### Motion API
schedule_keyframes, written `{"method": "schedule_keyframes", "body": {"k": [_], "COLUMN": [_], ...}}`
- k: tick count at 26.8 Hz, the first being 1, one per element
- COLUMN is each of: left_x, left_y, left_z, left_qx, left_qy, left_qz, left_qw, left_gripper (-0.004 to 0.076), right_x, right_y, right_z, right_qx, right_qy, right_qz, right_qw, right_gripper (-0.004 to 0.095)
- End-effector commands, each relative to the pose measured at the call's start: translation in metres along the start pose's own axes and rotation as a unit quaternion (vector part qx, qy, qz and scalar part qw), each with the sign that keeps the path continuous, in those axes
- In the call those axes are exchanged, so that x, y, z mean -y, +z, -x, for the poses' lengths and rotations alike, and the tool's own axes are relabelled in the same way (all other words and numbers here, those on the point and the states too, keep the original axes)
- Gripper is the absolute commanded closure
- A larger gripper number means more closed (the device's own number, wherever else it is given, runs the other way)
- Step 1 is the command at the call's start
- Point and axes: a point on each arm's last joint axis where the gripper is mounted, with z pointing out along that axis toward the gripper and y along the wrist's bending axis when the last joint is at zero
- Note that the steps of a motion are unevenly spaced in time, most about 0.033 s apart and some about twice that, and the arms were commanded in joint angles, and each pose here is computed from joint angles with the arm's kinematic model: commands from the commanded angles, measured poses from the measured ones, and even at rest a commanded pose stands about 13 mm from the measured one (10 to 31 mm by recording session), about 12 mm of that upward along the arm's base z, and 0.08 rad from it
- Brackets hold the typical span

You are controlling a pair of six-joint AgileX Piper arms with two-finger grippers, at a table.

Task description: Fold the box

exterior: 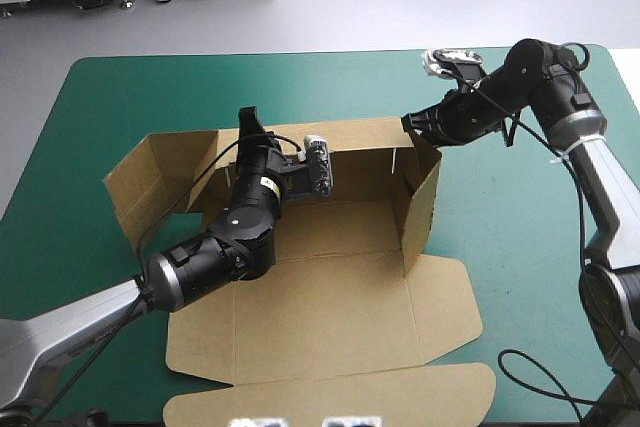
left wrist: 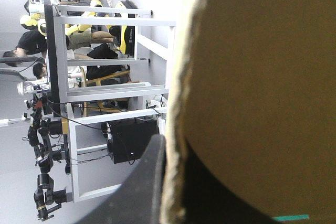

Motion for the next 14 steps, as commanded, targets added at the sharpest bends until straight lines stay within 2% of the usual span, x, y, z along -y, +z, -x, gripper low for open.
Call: {"method": "schedule_keyframes", "body": {"k": [1,5,8,14], "left_x": [-0.021,-0.021,-0.021,-0.02], "left_y": [-0.012,-0.012,-0.012,-0.012], "left_z": [0.0,0.0,0.0,0.0], "left_qx": [0.012,0.011,0.011,0.011], "left_qy": [-0.012,-0.013,-0.014,-0.018], "left_qz": [0.041,0.039,0.038,0.034], "left_qw": [0.999,0.999,0.999,0.999], "left_gripper": [0.0732,0.0732,0.0732,0.0732], "right_x": [-0.008,-0.009,-0.013,-0.009], "right_y": [-0.015,-0.017,-0.028,-0.022], "right_z": [-0.013,-0.023,-0.028,-0.053], "right_qx": [0.003,-0.001,0.033,0.07], "right_qy": [-0.019,-0.057,-0.092,-0.115], "right_qz": [0.012,0.011,0.005,-0.004], "right_qw": [1.0,0.998,0.995,0.991], "right_gripper": [0.0925,0.0925,0.0925,0.0926]}}
